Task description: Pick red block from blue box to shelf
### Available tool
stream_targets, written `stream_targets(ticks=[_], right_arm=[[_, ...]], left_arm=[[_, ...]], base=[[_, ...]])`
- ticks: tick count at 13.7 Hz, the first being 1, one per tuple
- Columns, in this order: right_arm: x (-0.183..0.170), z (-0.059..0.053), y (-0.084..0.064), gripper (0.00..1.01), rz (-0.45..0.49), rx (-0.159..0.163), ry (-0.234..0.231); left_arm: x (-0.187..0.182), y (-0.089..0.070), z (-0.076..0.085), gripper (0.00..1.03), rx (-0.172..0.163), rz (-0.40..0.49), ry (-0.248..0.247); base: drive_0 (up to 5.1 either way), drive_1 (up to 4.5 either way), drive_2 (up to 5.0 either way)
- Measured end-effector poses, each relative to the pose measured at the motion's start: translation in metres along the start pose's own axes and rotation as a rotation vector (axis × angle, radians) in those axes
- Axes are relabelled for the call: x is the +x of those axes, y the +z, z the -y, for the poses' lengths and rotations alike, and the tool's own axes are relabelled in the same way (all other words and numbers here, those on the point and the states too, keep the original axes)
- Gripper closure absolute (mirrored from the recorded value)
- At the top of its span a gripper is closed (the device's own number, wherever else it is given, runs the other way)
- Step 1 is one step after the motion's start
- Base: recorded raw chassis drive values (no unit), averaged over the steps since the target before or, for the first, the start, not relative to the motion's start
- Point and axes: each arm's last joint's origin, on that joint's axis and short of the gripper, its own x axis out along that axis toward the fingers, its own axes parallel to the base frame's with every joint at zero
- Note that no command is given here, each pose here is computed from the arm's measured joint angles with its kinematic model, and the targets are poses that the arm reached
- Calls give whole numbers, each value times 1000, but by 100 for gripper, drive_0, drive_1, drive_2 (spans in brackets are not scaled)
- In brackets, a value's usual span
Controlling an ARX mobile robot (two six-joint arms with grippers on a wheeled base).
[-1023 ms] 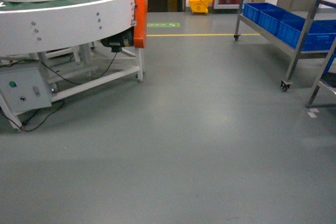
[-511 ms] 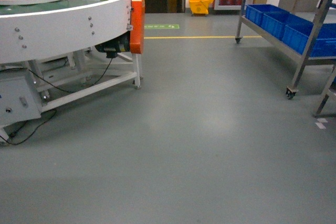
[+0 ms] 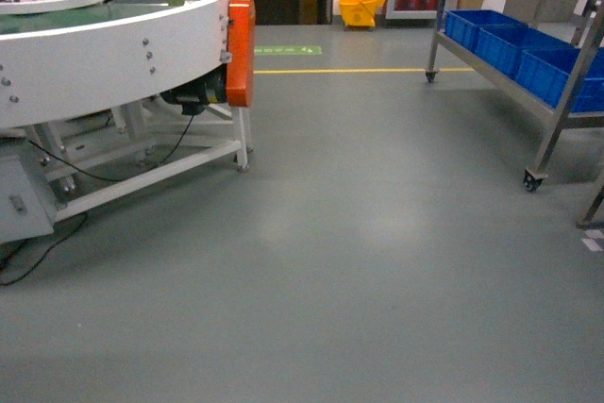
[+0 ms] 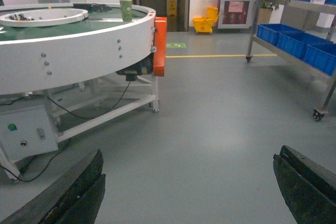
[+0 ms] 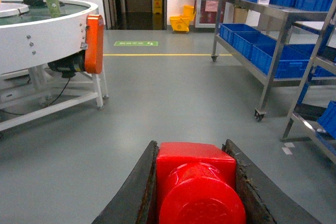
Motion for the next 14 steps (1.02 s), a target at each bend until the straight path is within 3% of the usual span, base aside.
stream_targets(ticks=[14], right_arm=[[0,0,0,73,2,0,0]], left_arm=[[0,0,0,5,0,1,0]], base=[[3,430,-424]])
